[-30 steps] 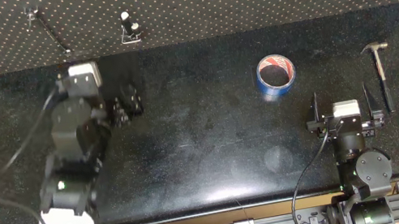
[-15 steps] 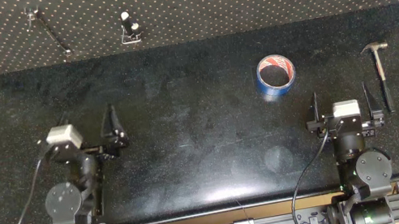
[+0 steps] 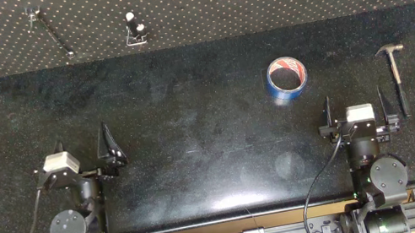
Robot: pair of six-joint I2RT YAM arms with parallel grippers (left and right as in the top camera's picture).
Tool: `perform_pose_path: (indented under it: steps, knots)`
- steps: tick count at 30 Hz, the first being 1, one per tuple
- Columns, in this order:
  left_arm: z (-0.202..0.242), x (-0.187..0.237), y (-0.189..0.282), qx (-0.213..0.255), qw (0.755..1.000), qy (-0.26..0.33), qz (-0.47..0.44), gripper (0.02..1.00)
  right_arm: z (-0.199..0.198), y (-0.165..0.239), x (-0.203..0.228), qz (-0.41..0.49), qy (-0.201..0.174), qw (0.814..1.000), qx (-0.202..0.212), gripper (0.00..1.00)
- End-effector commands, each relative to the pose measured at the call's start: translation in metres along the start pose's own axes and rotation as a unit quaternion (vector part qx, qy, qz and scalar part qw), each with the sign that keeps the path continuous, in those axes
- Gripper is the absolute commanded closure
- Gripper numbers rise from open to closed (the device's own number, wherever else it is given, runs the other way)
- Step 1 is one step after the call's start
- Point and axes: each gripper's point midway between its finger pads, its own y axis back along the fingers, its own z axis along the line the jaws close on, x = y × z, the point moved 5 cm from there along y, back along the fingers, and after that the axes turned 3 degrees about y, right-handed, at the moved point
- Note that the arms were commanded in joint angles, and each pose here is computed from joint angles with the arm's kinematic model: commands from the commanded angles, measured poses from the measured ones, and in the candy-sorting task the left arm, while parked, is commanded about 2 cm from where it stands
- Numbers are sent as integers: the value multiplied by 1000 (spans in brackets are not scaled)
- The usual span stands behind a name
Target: Place Tools Onto Pegboard
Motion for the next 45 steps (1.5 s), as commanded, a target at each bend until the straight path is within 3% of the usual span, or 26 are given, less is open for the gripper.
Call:
perform_pose_path:
  steps: [1, 9, 45]
  knots:
    - [3, 4, 8, -11, 1000, -21, 7, 25, -2, 0, 3, 9, 5, 1000, 9, 25]
    - [7, 17, 14, -15, 992, -119, 36, 23, -2, 0, 3, 9, 5, 1000, 9, 25]
    - [8, 19, 15, -16, 992, -121, 42, 23, -2, 0, 3, 9, 5, 1000, 9, 25]
